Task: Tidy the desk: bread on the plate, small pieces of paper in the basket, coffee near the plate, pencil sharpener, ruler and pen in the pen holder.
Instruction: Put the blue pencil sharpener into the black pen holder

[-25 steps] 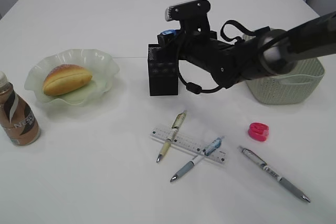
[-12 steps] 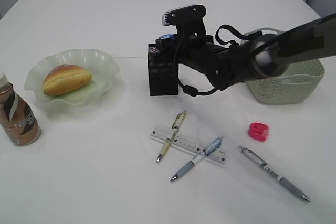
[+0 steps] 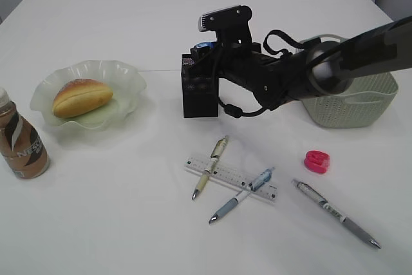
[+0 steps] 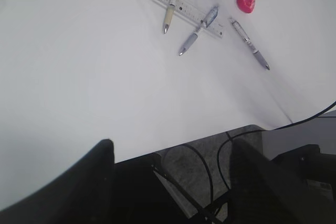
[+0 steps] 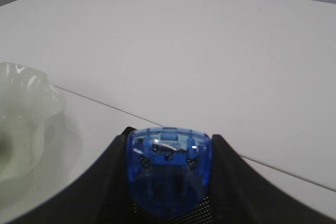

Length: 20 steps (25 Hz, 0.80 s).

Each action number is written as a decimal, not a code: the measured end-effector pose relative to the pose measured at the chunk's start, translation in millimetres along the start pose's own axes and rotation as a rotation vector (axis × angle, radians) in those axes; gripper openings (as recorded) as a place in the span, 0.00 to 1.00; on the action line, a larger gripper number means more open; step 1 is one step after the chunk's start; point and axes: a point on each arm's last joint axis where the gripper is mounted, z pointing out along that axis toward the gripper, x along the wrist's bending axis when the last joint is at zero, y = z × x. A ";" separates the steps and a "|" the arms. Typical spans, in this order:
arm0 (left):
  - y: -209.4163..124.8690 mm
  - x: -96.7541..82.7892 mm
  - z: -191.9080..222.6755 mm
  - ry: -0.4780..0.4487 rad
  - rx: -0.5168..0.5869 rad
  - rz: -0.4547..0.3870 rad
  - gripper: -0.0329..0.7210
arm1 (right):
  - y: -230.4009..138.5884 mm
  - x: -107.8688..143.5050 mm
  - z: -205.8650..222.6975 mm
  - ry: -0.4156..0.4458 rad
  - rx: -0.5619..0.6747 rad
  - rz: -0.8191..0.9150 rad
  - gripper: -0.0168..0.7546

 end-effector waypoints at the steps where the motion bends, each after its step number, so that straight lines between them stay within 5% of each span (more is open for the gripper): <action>1: 0.0 0.0 0.0 0.000 0.000 0.000 0.70 | -0.2 0.1 0.0 0.001 0.002 -0.002 0.47; 9: 0.0 -0.2 0.0 -0.002 0.000 -0.001 0.70 | -1.9 0.2 0.3 0.003 0.033 -0.002 0.47; 20: 0.0 -0.2 0.0 -0.002 0.000 -0.001 0.70 | -1.8 0.3 0.3 0.003 0.032 -0.006 0.62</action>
